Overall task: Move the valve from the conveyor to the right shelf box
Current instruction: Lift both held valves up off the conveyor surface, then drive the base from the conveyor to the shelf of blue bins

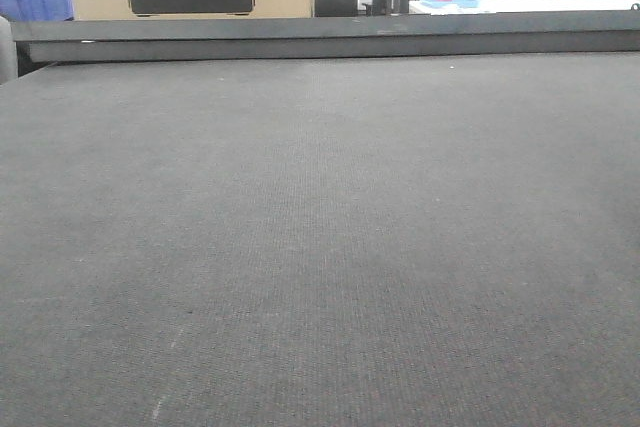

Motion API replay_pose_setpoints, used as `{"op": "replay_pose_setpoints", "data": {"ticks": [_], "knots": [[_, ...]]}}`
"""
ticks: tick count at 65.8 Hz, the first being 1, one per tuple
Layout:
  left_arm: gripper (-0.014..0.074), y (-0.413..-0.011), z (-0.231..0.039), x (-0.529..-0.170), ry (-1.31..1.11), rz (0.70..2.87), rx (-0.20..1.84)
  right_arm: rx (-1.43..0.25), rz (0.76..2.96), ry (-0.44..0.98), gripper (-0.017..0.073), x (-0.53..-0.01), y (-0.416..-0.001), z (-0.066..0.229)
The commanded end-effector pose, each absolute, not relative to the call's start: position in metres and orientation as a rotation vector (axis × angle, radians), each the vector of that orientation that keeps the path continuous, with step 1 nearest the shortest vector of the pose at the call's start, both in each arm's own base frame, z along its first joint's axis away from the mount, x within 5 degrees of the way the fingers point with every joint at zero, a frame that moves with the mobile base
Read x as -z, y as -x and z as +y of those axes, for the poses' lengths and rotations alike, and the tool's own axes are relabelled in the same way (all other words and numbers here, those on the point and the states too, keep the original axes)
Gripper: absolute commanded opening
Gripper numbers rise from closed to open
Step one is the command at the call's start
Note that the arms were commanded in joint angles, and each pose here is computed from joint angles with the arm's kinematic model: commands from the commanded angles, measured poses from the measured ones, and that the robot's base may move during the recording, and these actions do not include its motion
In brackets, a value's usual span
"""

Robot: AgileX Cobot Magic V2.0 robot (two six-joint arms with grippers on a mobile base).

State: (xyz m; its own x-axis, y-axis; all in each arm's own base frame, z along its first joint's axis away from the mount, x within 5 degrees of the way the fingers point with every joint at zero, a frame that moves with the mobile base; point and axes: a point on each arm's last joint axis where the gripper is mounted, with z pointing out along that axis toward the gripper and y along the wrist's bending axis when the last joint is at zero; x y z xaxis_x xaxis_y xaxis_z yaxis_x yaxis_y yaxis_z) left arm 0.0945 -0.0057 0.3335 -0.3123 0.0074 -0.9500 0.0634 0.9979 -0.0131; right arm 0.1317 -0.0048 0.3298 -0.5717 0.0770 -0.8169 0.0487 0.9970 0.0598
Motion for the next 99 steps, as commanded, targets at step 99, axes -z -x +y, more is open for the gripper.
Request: {"op": "replay_pose_setpoints", "data": {"ticks": [99], "knots": [[-0.0111,-0.0939,-0.0058,-0.34,-0.035,1.823,0.067,-0.019,2.091,-0.077,-0.0162,-0.3393,-0.1328,-0.0057]]}}
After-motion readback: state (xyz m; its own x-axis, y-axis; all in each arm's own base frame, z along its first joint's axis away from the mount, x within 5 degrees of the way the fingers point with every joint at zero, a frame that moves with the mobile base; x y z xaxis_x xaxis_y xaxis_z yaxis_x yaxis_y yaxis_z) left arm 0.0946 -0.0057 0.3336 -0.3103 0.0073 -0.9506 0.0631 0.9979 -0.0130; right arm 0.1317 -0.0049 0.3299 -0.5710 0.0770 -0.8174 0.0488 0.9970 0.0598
